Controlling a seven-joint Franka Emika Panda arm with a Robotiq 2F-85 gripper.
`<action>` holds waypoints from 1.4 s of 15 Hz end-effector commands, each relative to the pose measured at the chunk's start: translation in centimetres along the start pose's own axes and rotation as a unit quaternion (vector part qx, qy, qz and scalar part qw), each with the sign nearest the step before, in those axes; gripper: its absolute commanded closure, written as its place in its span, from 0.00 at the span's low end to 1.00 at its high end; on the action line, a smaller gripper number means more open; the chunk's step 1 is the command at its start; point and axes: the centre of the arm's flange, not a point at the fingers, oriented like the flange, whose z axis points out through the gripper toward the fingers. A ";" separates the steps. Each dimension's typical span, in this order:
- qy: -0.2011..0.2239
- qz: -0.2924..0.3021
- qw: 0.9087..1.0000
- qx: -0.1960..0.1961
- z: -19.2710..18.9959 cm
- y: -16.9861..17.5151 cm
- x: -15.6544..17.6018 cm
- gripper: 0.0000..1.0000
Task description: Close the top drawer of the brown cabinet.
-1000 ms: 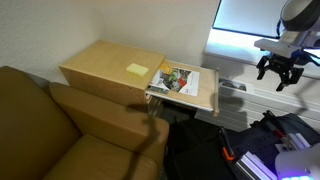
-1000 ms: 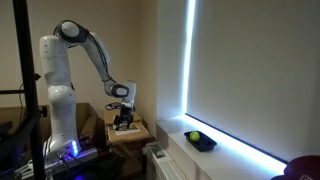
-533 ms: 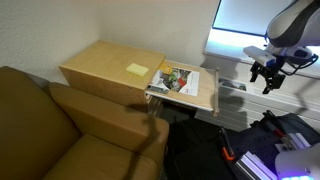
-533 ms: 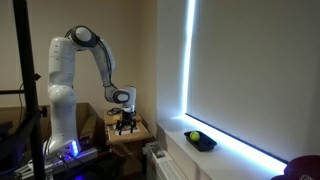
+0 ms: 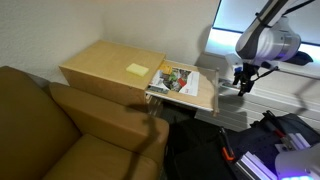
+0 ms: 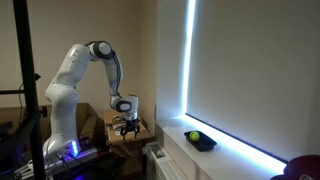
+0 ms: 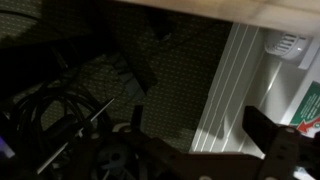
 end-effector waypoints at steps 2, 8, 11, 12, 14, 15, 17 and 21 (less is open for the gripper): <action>-0.007 -0.010 1.000 -0.005 1.0 -0.8 -1.8 0.00; 0.026 0.022 0.999 -0.030 4.6 -1.9 -1.5 0.00; 0.030 0.050 0.998 -0.033 7.2 -2.2 -1.6 0.00; 0.028 0.057 0.998 -0.029 7.6 -2.5 -1.8 0.00; 0.025 0.066 0.997 -0.013 7.9 -3.5 -2.5 0.00; 0.015 0.066 0.998 -0.004 7.7 -4.2 -3.2 0.00; -0.007 0.056 0.998 0.008 7.6 -5.7 -4.9 0.00; -0.068 0.006 0.998 0.011 6.7 -7.3 -9.5 0.00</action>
